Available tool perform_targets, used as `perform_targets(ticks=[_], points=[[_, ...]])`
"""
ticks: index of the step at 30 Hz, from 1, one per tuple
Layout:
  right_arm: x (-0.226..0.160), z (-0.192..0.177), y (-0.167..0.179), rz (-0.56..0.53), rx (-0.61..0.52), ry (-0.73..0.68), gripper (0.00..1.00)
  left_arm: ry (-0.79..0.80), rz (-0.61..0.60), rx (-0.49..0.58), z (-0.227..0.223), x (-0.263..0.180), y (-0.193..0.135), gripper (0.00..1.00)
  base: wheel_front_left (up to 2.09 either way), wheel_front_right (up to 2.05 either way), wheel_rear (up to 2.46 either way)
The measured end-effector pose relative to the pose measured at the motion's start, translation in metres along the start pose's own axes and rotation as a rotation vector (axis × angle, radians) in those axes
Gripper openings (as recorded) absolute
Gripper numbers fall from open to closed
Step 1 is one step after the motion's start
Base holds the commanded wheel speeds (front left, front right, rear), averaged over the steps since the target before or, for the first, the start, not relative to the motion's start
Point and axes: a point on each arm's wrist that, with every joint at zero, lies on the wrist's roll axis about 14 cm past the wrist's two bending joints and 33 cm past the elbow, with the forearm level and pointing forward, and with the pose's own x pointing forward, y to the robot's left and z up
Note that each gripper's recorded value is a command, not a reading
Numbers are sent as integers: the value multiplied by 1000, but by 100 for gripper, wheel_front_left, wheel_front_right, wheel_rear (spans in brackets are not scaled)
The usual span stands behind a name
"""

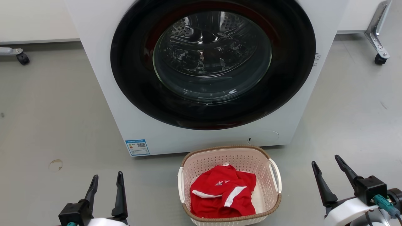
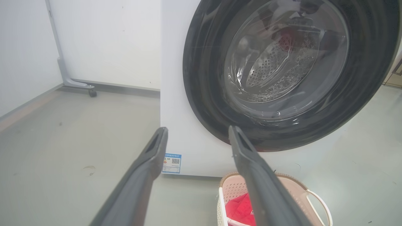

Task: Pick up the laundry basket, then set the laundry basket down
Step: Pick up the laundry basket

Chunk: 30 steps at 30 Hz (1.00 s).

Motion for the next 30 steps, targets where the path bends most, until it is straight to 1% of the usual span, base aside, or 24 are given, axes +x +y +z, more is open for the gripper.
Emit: perform_targets(ticks=[6, 10, 13, 18, 24, 30], points=[[2, -3, -1, -1, 3, 10, 100, 12, -1, 0, -4, 1, -1, 100, 0, 0, 0], [8, -9, -6, -13, 10, 28, 100, 44, -5, 0, -14, 5, -3, 100, 0, 0, 0], [21, -8, -11, -19, 10, 23, 100, 61, -9, 0, -20, 15, -6, 100, 0, 0, 0], [51, -12, -22, -20, 3, 30, 100, 61, -22, -3, -23, 49, -16, 100, 0, 0, 0], [89, -41, -40, -19, 3, 96, 100, 116, -52, -22, -50, 92, -33, 100, 0, 0, 0], [126, -90, -58, -3, -10, 195, 100, 219, -62, -51, -100, 130, -44, 100, 0, 0, 0]])
